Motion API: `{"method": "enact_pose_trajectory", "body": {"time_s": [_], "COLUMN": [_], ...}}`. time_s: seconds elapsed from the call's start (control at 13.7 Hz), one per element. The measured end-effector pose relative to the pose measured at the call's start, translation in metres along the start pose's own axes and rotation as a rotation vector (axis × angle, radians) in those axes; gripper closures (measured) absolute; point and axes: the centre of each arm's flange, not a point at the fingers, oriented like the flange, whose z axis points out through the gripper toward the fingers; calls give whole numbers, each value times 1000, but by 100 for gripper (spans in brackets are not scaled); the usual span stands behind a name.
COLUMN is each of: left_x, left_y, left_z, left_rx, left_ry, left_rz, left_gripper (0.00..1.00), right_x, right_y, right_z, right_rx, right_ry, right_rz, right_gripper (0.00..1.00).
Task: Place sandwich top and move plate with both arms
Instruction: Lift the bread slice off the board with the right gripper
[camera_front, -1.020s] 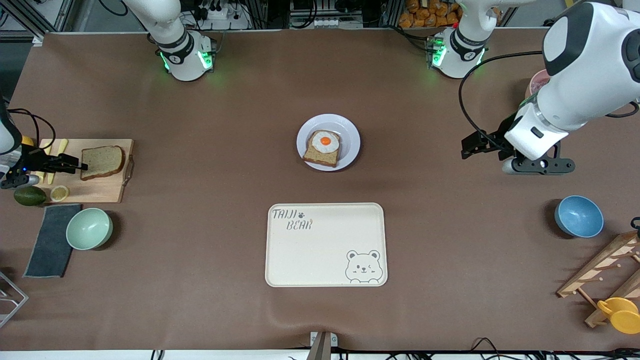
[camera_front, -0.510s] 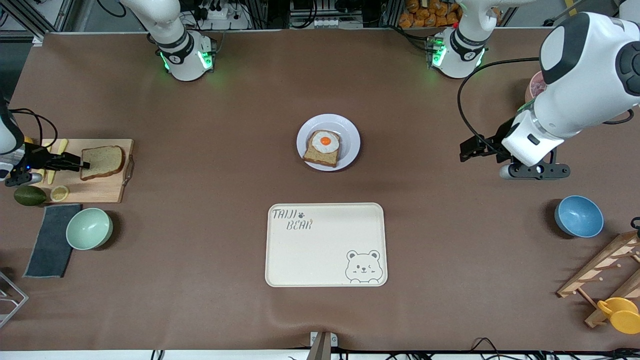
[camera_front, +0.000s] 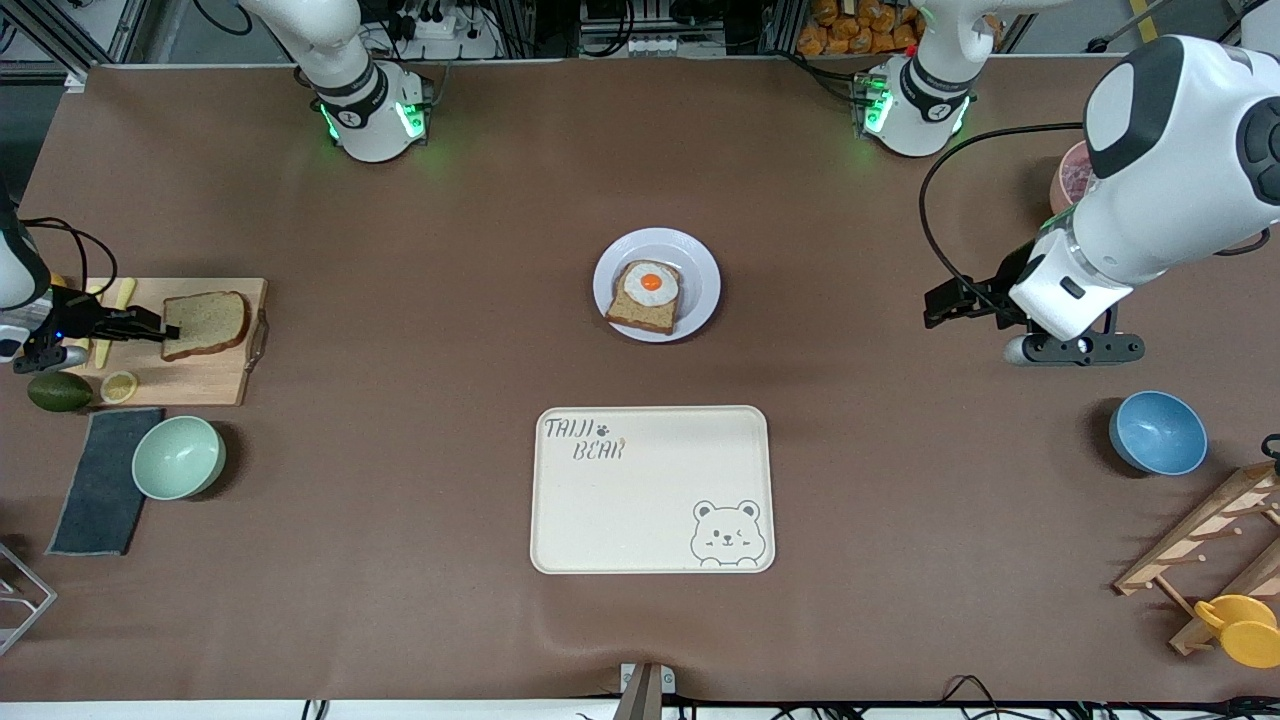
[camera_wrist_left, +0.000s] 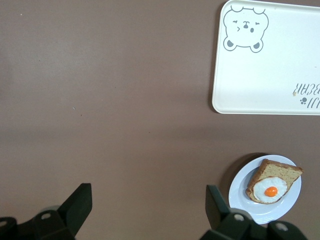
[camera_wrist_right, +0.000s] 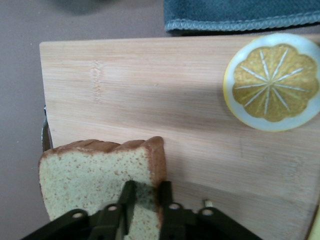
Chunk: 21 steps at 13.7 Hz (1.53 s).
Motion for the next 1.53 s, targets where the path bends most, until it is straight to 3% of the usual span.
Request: {"method": "enact_pose_trajectory", "body": {"time_s": [0.15,0.44,0.66,1.02,1.24,1.53], "left_x": [0,0,0,0,1,3], "left_y": [0,0,0,-1,-2,-1], "left_z": [0,0,0,0,-1,1], "left_rx": [0,0,0,0,-1,-2], "left_ry": [-1,-1,-1,-1,5,3], "left_rz": [0,0,0,-2,-3,-2], "left_gripper": [0,0,0,0,0,0], "right_x": [0,3,17,37,55,80], "right_y": [1,-2,-17,-47,-98,-184], "right_z": [0,-2,-28,-56,-75,-96], "right_rx": [12,28,106,158,200,244], "right_ry": [18,27,-23,-73,-116,-95], "right_rz": [-6,-17,9,37,59,36], "right_gripper": [95,95,96,96,96,96]}}
